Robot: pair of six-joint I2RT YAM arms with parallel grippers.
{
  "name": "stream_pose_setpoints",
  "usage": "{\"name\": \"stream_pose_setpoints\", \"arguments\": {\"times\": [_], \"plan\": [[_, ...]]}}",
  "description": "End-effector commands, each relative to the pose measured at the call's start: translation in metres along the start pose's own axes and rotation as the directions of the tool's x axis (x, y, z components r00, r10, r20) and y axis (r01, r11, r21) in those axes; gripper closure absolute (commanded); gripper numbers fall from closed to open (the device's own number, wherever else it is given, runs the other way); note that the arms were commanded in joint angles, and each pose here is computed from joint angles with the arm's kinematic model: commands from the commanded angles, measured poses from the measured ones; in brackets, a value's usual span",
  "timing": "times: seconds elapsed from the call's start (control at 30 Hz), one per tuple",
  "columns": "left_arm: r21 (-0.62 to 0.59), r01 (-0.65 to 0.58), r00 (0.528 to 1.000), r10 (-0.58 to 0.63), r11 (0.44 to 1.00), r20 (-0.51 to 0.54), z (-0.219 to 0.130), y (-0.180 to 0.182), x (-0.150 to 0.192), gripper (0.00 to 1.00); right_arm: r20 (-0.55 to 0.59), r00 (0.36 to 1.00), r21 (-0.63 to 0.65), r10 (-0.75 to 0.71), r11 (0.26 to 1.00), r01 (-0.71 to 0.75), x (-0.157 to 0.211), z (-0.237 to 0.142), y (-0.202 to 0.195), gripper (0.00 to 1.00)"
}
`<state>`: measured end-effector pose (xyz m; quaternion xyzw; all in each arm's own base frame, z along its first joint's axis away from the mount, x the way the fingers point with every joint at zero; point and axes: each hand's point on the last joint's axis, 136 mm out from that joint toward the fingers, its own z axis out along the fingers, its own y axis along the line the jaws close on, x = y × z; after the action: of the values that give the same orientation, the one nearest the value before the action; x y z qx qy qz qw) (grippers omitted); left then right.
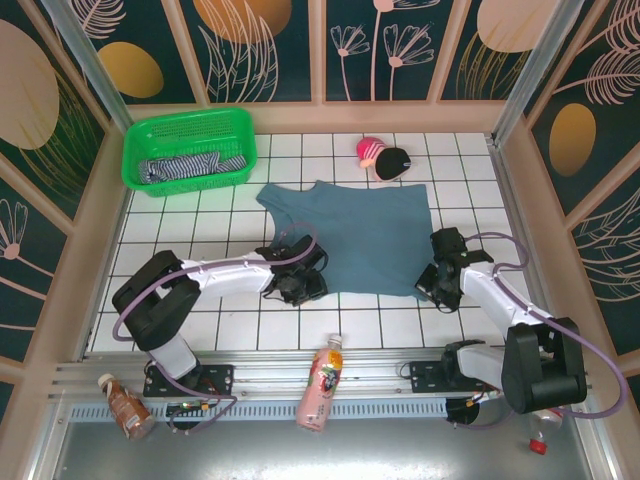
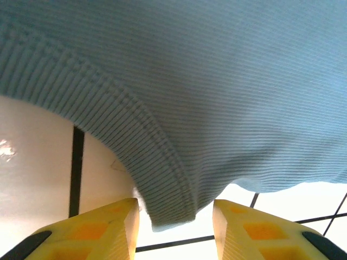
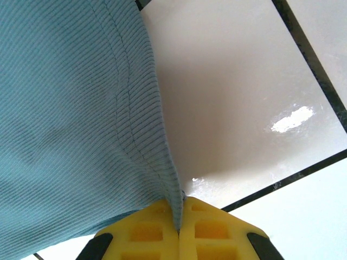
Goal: Fold and stack the tank tops
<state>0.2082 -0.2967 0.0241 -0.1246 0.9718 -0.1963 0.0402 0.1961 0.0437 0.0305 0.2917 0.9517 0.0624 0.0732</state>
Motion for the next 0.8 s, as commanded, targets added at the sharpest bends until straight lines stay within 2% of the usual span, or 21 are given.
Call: {"name": "stream_pose_setpoints", "arguments": {"times": [0.0, 0.1, 0.23, 0.3, 0.5, 0.63, 0.77], "plan": [[-0.039, -0.022, 1.000, 0.022, 0.999, 0.000, 0.008, 0.004, -0.002, 0.64, 0.016, 1.000, 0.006, -0.002, 1.000, 0.002, -0.005, -0.007, 0.000, 0.96], [-0.027, -0.016, 1.000, 0.016, 0.999, -0.018, 0.012, 0.006, 0.002, 0.74, 0.020, 1.000, 0.004, -0.004, 1.000, 0.004, -0.006, -0.008, 0.000, 0.97], [-0.058, -0.032, 0.999, 0.030, 0.998, -0.029, 0.008, 0.014, 0.005, 0.94, 0.033, 0.999, 0.016, 0.006, 1.000, -0.006, -0.008, -0.012, -0.003, 0.97], [-0.051, -0.041, 0.999, 0.039, 0.998, -0.024, -0.003, 0.012, 0.005, 1.00, 0.041, 0.999, 0.025, 0.015, 1.000, -0.016, -0.009, -0.014, -0.005, 0.97], [-0.043, -0.055, 0.997, 0.053, 0.998, -0.048, -0.024, 0.011, 0.013, 1.00, 0.051, 0.998, 0.018, 0.035, 0.999, -0.036, -0.010, -0.021, -0.009, 0.98], [-0.027, -0.071, 0.995, 0.069, 0.997, -0.068, -0.032, 0.007, 0.014, 1.00, 0.066, 0.997, -0.046, 0.038, 0.998, -0.035, -0.017, -0.034, 0.006, 0.98], [0.002, -0.082, 0.996, 0.082, 0.997, -0.047, -0.038, -0.008, -0.005, 1.00, 0.059, 0.998, -0.083, 0.029, 0.996, -0.024, -0.023, -0.038, 0.019, 0.98]]}}
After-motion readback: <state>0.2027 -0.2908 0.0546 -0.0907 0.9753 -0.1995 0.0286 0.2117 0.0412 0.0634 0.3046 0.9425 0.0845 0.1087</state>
